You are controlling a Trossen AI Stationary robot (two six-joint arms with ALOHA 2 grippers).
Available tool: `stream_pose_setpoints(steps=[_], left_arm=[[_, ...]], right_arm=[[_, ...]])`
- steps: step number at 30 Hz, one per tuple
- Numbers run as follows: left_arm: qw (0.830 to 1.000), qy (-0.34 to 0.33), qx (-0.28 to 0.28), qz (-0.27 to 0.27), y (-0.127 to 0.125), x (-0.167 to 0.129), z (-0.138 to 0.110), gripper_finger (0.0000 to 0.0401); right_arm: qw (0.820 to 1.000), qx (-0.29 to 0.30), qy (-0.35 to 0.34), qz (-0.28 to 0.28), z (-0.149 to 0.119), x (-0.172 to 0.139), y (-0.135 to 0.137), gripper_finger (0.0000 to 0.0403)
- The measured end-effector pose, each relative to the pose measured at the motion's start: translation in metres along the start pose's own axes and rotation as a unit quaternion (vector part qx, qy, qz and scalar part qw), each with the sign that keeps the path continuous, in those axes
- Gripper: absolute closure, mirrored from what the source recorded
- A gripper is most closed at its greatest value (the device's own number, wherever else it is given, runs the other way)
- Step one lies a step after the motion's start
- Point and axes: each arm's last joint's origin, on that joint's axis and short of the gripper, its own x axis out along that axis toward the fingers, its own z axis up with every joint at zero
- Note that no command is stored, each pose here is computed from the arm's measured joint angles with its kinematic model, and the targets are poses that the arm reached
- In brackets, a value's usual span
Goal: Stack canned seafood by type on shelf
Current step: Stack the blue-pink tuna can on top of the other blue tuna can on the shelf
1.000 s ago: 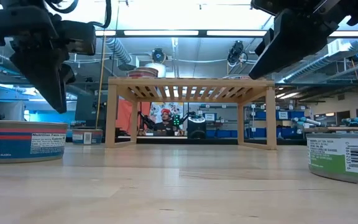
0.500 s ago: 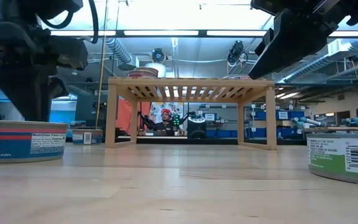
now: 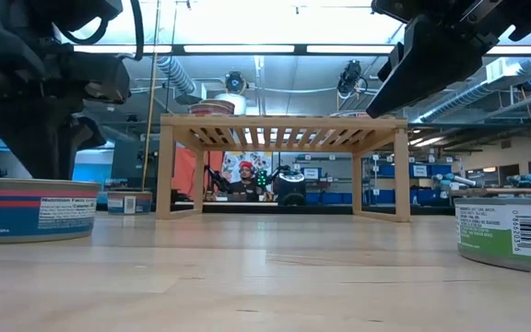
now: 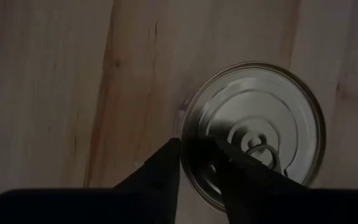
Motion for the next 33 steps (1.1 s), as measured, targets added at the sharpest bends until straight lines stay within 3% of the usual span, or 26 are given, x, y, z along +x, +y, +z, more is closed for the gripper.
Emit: stream_pose_setpoints(steps=[11,21,33], left_arm=[[1.0,-0.01,0.029,-0.003,0.001,-0.002,0.006,0.0396],[0.994,-0.074,0.081,0.028,-0.01,-0.023,0.031,0.0398],[0.981,-0.122,0.115,0.1,-0.014,-0.04,0.046,0.0398]], right_arm=[[1.0,0.0,0.0,0.0,0.0,0.0,0.0,0.0391],[1.0,-0.013,-0.003,-0.011,0.0,0.0,-0.001,0.0391],[1.0,-0.012,-0.003,-0.011,0.0,0.0,-0.001,0.0391]])
